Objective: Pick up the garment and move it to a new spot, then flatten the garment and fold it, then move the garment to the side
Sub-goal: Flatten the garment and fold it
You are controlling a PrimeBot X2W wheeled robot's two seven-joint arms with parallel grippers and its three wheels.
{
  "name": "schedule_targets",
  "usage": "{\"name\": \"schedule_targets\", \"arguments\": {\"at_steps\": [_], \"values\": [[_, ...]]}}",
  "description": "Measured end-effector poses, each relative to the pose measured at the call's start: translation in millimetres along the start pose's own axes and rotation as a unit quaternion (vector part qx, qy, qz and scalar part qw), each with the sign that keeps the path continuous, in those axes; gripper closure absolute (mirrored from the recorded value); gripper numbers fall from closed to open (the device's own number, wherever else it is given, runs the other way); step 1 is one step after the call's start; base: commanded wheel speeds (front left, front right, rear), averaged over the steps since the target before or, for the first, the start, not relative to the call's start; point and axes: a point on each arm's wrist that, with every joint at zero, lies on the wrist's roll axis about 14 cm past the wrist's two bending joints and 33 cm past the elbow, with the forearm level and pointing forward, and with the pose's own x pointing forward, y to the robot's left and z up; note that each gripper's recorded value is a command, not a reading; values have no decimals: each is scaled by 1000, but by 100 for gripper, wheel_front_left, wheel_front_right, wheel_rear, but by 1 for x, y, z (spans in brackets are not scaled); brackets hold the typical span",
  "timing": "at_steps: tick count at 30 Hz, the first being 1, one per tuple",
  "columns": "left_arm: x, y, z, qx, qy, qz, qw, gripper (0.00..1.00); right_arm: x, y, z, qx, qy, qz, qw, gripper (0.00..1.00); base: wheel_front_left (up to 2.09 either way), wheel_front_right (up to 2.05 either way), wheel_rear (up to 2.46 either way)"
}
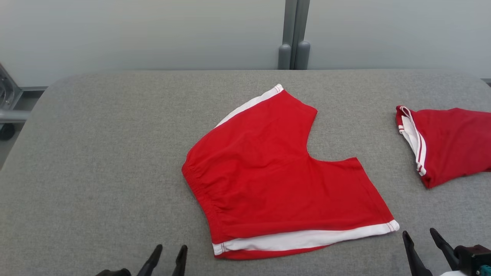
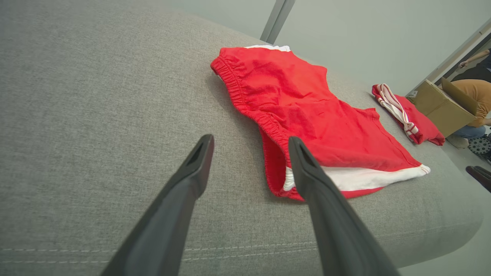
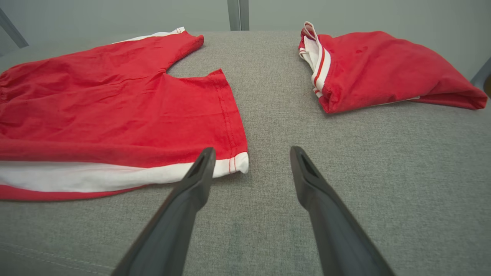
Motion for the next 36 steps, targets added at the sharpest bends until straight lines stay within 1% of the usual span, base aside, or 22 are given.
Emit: {"name": "schedule_targets", "arguments": {"at_steps": [5, 9, 12, 15, 19, 20, 21, 22, 23, 24, 25, 26, 27, 28, 30, 33, 36], "values": [[1, -25, -24, -25, 41, -36, 998, 0, 4, 3, -16, -3, 29, 10, 1000, 0, 0, 0, 0], [8, -38, -36, -37, 64, -51, 996, 0, 19, 4, -16, 0, 33, 11, 999, 0, 0, 0, 0], [17, -42, -39, -37, 74, -58, 995, 0, 31, 5, -17, 12, 38, 9, 999, 0, 0, 0, 0], [25, -47, -41, -41, 77, -64, 994, 0, 34, 5, -28, 18, 57, 6, 998, 0, 0, 0, 0], [28, -46, -45, -46, 82, -59, 994, 0, 37, 13, -41, 29, 80, 13, 996, 5, 0, 0, 0], [28, -46, -46, -47, 84, -58, 994, 0, 37, 12, -43, 30, 82, 12, 996, 9, 0, 0, 0], [29, -46, -47, -47, 85, -58, 994, 0, 38, 11, -44, 31, 85, 10, 996, 16, 0, 0, 0], [29, -46, -49, -48, 87, -57, 993, 0, 39, 11, -45, 33, 85, 9, 996, 30, 0, 0, 0], [28, -45, -51, -48, 90, -55, 993, 0, 41, 12, -45, 37, 86, 10, 996, 37, 0, 0, 0], [28, -45, -52, -48, 93, -56, 993, 0, 41, 12, -46, 41, 87, 9, 995, 47, 0, 0, 0], [27, -45, -54, -49, 96, -58, 992, 0, 43, 13, -47, 47, 89, 7, 995, 53, 0, 0, 0], [27, -46, -56, -50, 99, -59, 992, 0, 44, 14, -48, 49, 91, 8, 995, 55, 0, 0, 0], [27, -47, -56, -52, 100, -60, 992, 0, 45, 15, -49, 51, 92, 10, 994, 61, 0, 0, 0], [28, -48, -57, -53, 100, -60, 992, 0, 45, 15, -50, 52, 94, 10, 994, 84, 0, 0, 0], [30, -48, -56, -51, 101, -63, 992, 0, 47, 15, -51, 55, 97, 11, 994, 99, 0, 0, 0], [30, -47, -59, -51, 106, -61, 991, 0, 48, 16, -53, 57, 100, 14, 993, 100, 0, 0, 0], [28, -46, -65, -63, 119, -56, 989, 0, 49, 17, -55, 57, 103, 17, 993, 100, 0, 0, 0]]}}
